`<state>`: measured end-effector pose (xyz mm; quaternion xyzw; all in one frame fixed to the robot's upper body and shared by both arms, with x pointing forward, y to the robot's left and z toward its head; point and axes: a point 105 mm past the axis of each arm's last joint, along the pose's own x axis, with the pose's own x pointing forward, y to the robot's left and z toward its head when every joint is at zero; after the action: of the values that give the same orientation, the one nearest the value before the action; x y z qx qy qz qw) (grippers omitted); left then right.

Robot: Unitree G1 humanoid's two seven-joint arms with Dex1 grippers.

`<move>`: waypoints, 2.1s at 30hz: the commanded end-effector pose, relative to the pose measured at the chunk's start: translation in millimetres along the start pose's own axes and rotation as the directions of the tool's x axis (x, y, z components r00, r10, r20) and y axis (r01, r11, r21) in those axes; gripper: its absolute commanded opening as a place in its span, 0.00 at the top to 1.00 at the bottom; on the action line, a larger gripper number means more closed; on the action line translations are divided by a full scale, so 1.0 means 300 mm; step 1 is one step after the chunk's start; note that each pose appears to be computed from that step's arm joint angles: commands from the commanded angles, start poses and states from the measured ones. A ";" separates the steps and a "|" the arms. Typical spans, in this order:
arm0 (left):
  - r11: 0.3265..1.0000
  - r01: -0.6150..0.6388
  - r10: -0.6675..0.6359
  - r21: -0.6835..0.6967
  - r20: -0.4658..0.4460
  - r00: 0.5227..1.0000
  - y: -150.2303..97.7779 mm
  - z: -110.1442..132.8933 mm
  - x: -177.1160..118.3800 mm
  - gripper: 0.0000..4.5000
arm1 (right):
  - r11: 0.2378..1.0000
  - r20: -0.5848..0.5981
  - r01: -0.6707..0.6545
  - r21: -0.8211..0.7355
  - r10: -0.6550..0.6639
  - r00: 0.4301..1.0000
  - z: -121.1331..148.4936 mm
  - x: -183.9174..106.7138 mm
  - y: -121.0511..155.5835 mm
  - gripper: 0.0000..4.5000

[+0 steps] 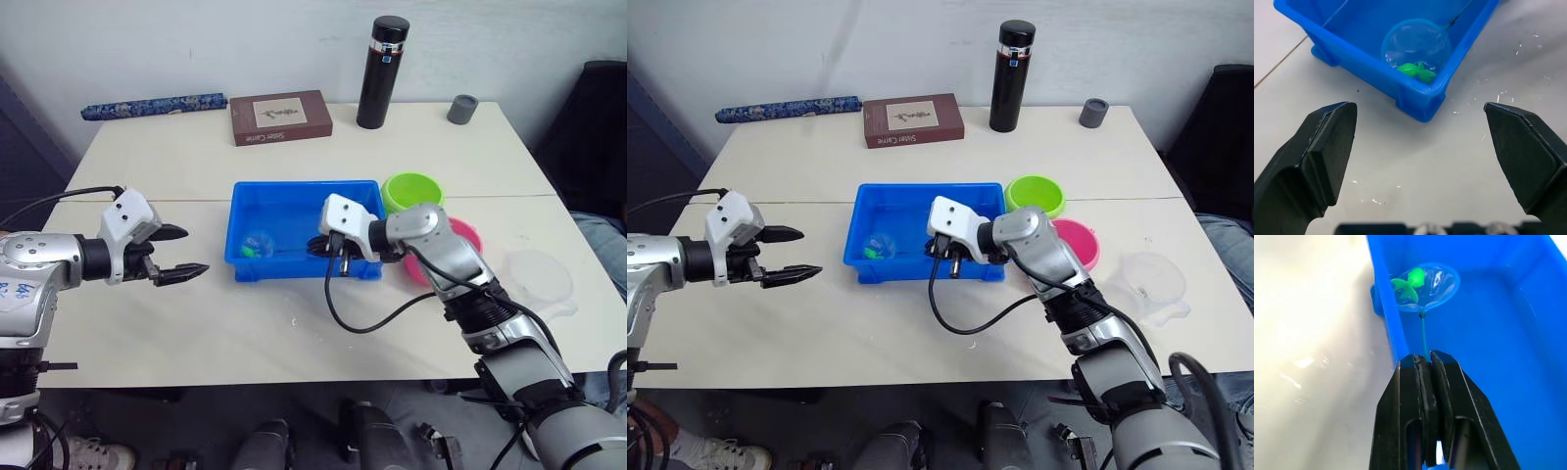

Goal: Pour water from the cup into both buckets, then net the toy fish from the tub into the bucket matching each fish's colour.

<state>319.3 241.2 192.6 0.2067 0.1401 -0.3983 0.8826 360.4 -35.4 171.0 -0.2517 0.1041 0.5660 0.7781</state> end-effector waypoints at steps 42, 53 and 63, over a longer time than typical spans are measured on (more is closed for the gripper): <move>0.911 0.393 -0.409 0.126 0.409 0.816 -0.145 0.384 0.338 0.00 | 0.325 -0.214 0.081 -0.942 -0.769 0.602 -0.157 -0.685 -0.192 1.00; 0.911 0.396 -0.409 0.117 0.394 0.823 -0.165 0.350 0.345 0.00 | 0.208 -0.140 0.020 -0.978 -0.727 0.672 -0.122 -0.662 -0.180 1.00; 0.911 0.387 -0.411 0.140 0.373 0.832 -0.170 0.337 0.350 0.00 | 0.251 -0.036 0.272 -0.929 -0.792 0.609 -0.052 -0.739 -0.244 1.00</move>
<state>361.2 96.4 214.4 0.0898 0.0096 -0.6071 0.7895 357.2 -236.7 239.4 -0.7882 -0.0633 0.1801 0.5851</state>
